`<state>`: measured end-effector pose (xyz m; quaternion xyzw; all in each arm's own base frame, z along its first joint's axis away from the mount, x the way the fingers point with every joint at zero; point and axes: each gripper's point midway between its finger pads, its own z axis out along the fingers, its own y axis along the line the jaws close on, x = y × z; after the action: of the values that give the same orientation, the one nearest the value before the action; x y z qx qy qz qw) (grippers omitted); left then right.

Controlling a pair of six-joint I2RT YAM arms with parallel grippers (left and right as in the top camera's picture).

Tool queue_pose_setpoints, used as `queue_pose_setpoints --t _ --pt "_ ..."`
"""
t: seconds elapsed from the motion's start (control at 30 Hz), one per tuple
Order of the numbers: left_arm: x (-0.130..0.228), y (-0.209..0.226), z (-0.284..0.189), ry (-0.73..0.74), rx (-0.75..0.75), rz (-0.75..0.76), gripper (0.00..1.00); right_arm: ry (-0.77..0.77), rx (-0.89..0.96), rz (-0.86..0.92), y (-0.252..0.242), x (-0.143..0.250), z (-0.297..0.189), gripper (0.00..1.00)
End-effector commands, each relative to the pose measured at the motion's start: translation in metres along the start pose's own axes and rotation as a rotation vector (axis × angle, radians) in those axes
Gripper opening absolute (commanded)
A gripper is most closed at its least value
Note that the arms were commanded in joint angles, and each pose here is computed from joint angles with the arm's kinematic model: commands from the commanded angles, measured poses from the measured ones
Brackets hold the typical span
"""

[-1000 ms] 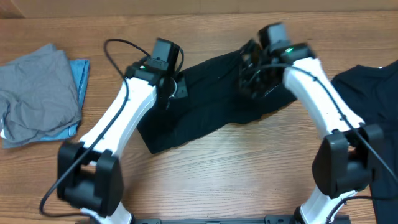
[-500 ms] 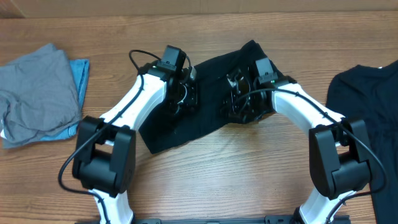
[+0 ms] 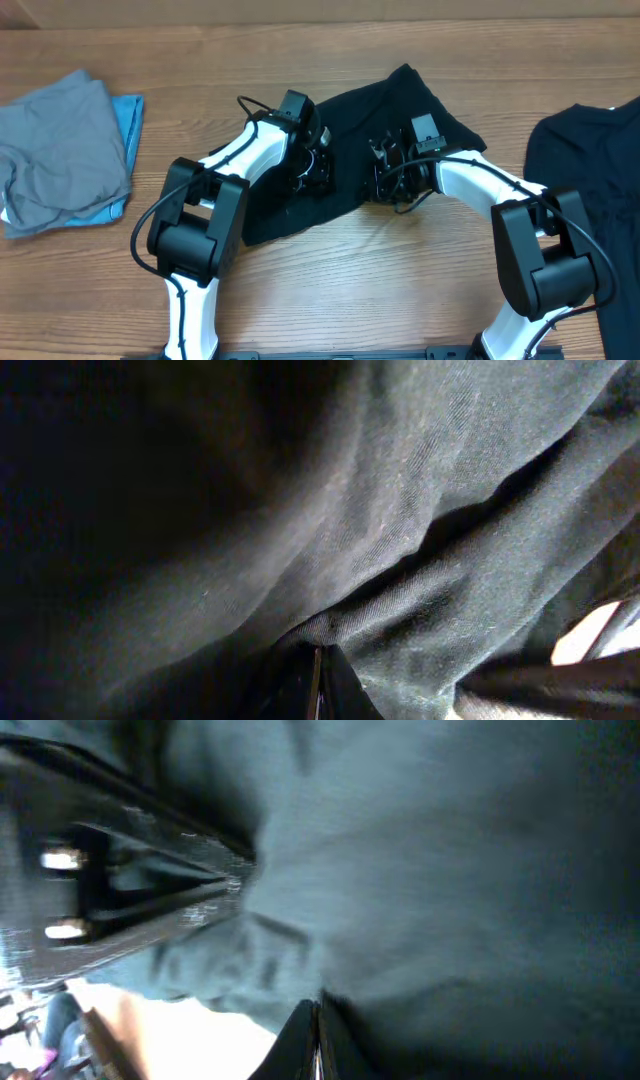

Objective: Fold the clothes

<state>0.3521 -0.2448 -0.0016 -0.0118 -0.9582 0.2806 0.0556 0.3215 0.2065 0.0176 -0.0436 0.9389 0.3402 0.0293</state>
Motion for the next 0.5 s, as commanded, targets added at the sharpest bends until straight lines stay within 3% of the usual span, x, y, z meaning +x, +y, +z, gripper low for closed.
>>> queue_pose_setpoints --t 0.0,0.27,0.47 --pt "0.015 0.038 0.037 0.068 -0.128 -0.018 0.04 -0.014 0.074 0.088 -0.019 0.004 0.004 0.04" --pt "0.023 0.065 0.030 0.082 -0.278 -0.047 0.04 -0.045 0.246 0.323 -0.050 0.009 -0.001 0.04" --pt "0.031 0.093 0.018 0.096 -0.430 -0.069 0.04 -0.008 0.270 0.368 -0.053 0.021 -0.002 0.04"
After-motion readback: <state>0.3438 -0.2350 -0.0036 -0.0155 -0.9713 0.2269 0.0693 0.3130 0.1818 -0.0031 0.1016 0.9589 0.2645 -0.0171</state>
